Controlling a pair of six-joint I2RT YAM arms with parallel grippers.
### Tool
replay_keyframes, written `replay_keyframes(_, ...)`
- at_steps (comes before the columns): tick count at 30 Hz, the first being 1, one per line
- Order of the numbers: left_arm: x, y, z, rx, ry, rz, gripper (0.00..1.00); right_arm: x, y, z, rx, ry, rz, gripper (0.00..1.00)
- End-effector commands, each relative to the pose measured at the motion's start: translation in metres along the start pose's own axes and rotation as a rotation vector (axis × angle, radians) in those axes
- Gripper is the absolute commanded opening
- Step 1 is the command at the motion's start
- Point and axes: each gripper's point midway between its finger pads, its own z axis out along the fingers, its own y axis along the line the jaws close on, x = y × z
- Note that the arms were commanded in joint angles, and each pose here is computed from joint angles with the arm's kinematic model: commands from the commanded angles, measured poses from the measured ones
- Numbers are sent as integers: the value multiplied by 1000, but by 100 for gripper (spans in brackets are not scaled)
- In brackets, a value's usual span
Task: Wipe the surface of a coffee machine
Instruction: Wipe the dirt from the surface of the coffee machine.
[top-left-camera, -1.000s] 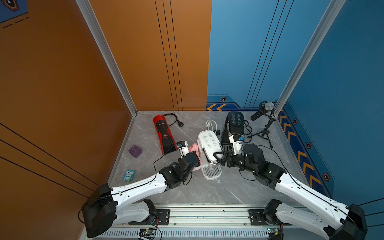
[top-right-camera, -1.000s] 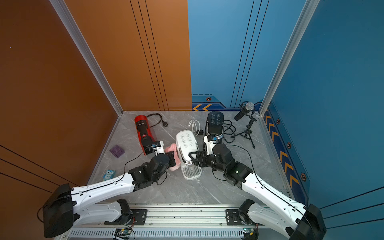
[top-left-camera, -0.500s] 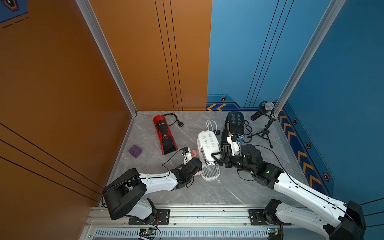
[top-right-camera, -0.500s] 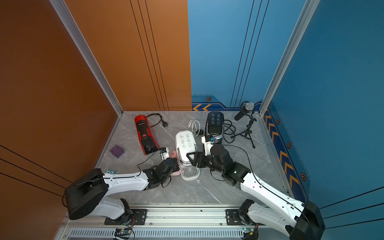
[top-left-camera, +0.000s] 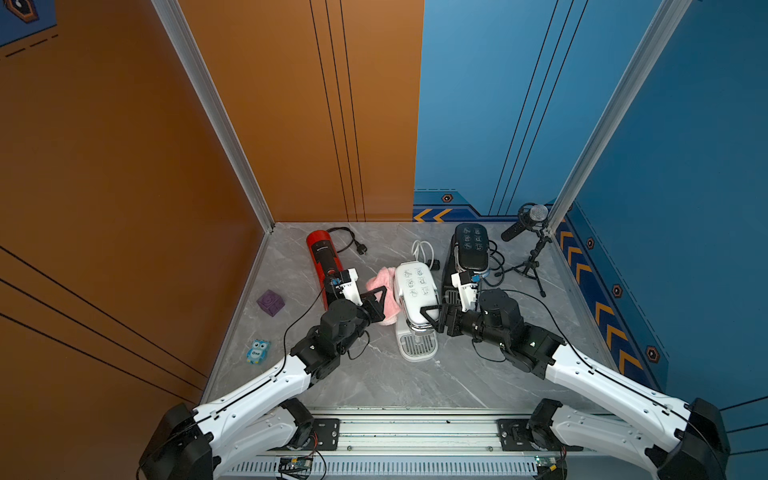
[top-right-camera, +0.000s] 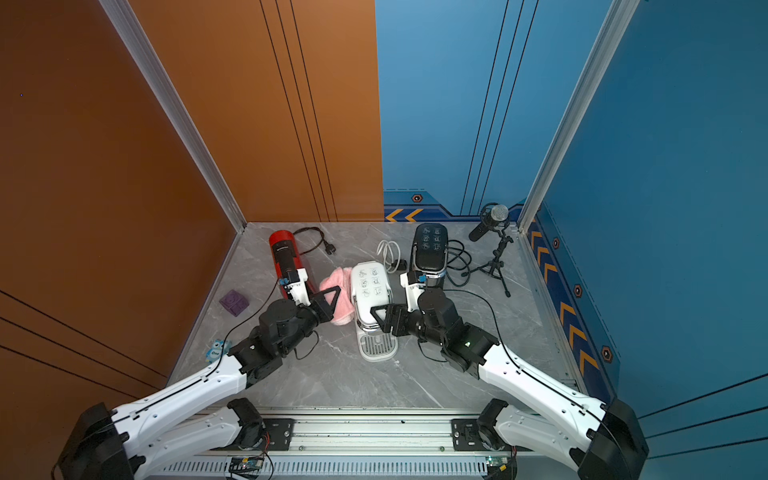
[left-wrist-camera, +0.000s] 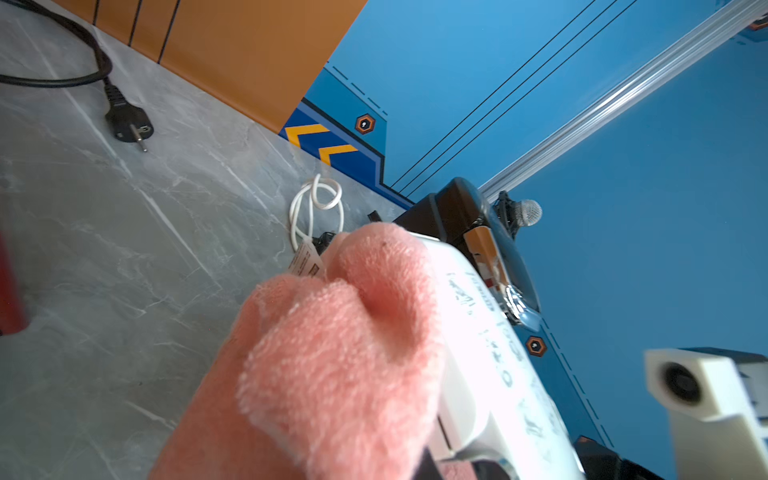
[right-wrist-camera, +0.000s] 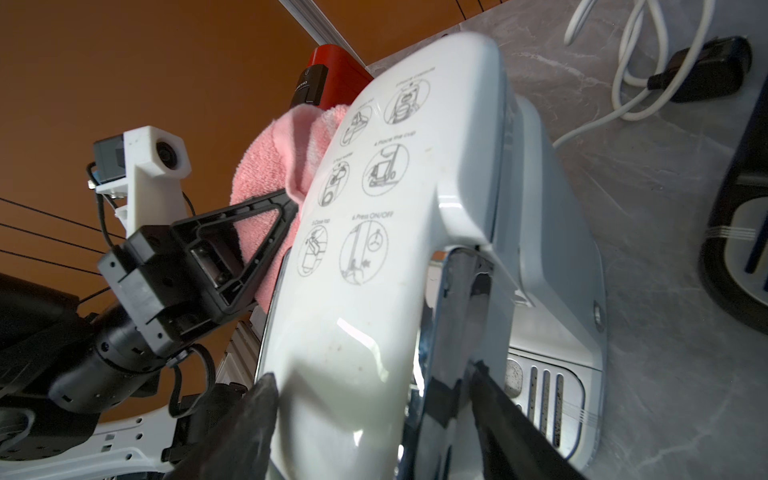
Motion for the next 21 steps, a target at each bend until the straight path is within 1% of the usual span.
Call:
replay_keyframes(1,-2,-20,-11,72,51,11,0,55,-44,9,157,200,8,73)
replay_keyframes(4,-1,-22,-12,72,58,7,0,55,-45,11,161,202,8,73)
replay_keyframes(7,10,-7,-7,28,76,-7,0,55,-46,12,166,203,8,73)
replay_keyframes(10,26,7,-1,-22,107,-4,0,57,-48,12,174,204,8,73)
replay_keyframes(14,59,27,7,-93,178,17,0,58,-51,12,185,207,11,73)
replay_keyframes(17,80,47,10,-163,209,40,0,57,-53,12,195,199,8,73)
replay_keyframes(21,103,79,12,-225,244,18,0,56,-53,11,192,193,7,73)
